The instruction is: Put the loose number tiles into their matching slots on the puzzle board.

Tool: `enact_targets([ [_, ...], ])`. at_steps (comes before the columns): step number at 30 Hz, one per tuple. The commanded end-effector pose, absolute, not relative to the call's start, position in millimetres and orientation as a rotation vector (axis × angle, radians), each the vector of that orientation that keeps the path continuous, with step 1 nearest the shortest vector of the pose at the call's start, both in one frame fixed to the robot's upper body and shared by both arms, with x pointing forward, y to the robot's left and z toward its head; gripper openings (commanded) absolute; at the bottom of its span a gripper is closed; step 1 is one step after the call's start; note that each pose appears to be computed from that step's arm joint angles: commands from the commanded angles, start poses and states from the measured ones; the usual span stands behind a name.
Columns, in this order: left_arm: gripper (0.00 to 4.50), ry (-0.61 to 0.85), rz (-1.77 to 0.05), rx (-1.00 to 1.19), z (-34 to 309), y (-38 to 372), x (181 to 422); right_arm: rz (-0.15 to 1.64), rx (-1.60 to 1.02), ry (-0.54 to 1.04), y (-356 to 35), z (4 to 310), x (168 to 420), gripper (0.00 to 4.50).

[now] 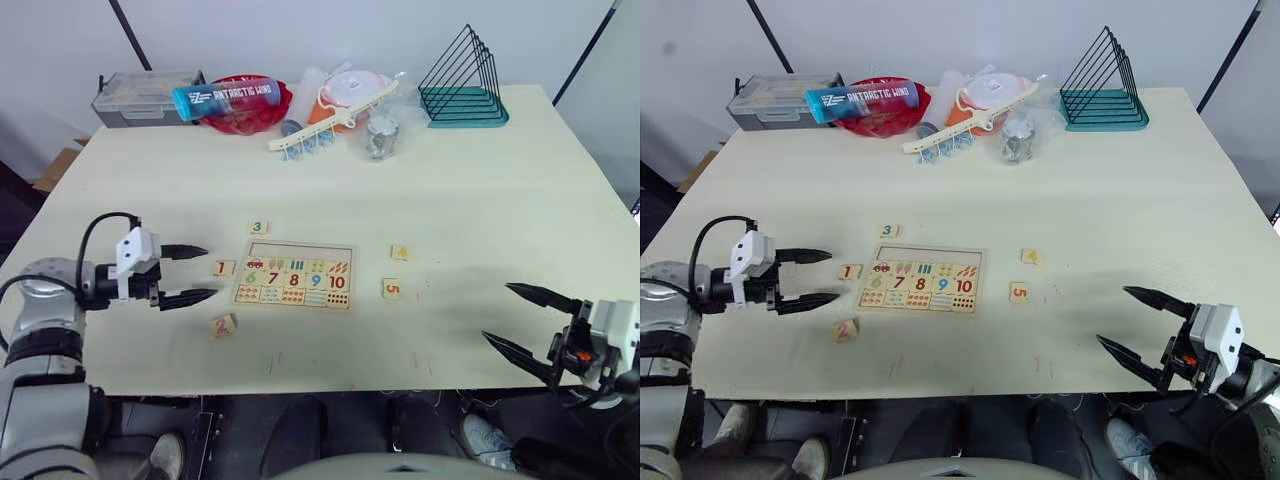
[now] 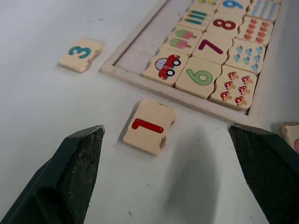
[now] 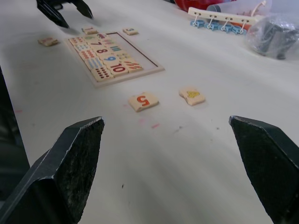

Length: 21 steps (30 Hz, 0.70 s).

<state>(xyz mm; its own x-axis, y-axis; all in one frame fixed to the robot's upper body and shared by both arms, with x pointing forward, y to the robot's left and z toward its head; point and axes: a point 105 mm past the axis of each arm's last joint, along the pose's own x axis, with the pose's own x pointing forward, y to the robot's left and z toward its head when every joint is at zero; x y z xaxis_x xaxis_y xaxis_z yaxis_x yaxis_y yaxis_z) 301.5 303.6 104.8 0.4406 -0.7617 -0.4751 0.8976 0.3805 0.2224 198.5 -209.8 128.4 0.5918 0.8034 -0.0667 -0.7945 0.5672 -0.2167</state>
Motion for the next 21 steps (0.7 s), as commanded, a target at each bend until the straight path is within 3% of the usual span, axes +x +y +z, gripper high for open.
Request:
enact_targets([
  [1, 4.49, 0.378, -1.149, 0.567, 109, 305, 300, 1.003, -0.249, -0.074, -200, 141, 198, 4.5],
  [13, 4.49, 0.472, -1.213, 0.655, 113, 290, 321, 1.091, -0.272, -0.077, -193, 149, 201, 4.5],
  [21, 4.49, 0.521, -1.231, 0.658, 107, 287, 322, 1.097, -0.282, -0.082, -189, 148, 201, 4.5],
])
